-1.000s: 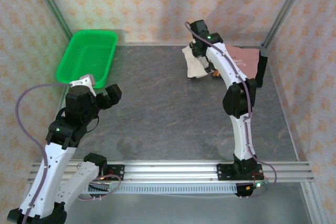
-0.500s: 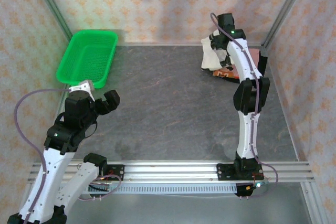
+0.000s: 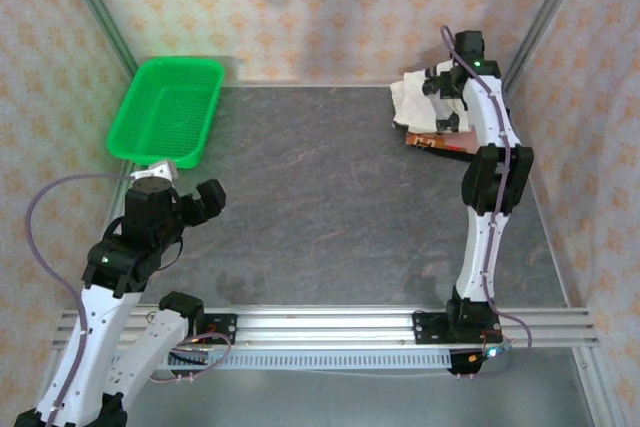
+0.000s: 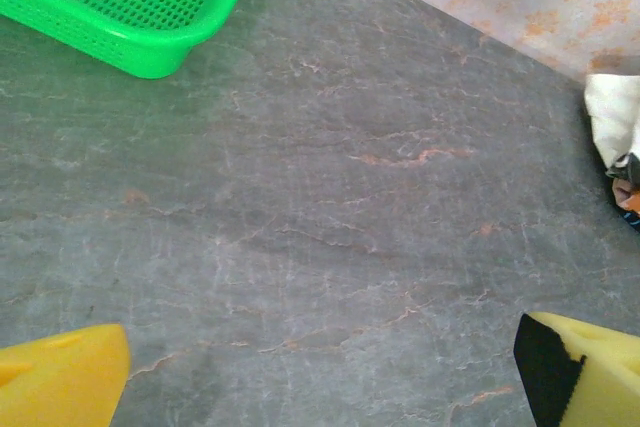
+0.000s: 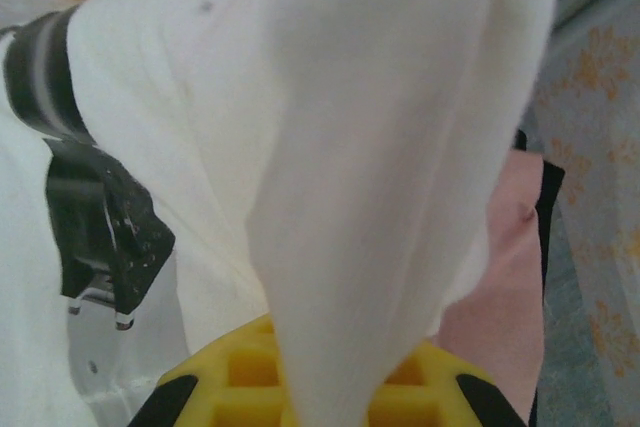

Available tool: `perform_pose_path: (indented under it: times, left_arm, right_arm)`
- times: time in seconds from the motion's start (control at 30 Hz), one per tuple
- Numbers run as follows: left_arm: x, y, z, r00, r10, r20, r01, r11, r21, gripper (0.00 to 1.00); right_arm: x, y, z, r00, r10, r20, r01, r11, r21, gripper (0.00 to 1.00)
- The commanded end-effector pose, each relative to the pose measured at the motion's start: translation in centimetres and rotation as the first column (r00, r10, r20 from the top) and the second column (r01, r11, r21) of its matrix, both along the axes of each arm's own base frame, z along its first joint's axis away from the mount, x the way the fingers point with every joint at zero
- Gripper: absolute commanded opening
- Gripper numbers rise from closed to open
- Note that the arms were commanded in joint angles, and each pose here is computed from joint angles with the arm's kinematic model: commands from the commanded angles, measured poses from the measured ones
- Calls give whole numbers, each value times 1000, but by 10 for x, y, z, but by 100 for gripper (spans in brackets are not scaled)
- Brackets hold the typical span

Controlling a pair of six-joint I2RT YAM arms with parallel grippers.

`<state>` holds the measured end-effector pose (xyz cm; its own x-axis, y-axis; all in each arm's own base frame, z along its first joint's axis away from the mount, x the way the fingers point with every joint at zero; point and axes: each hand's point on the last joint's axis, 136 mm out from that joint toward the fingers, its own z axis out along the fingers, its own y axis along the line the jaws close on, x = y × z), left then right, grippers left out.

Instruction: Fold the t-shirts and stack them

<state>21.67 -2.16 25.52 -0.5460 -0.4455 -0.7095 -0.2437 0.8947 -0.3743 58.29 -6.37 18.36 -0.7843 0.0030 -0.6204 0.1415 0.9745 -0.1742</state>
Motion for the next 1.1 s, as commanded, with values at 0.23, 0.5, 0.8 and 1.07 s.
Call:
perform_pose_path:
  times: [0.23, 0.5, 0.8, 1.07]
  left_arm:
    - [-19, 14, 2, 999, 31, -23, -29, 997, 65, 100]
    - [-25, 19, 3, 999, 46, -17, -45, 996, 83, 100]
    - [-19, 43, -15, 982, 182, 41, -186, 973, 134, 100]
    - [28, 79, -35, 936, 293, 195, -347, 856, 383, 100]
  right_arm:
    - [-6, -55, -15, 986, -168, 18, 166, 982, 94, 44]
    - [-30, -80, 33, 960, -271, 68, 255, 949, 188, 69]
    - [-138, -46, 64, 945, -261, 196, 203, 941, 271, 98]
    - [-244, -3, 5, 777, -431, 459, 146, 833, 534, 99]
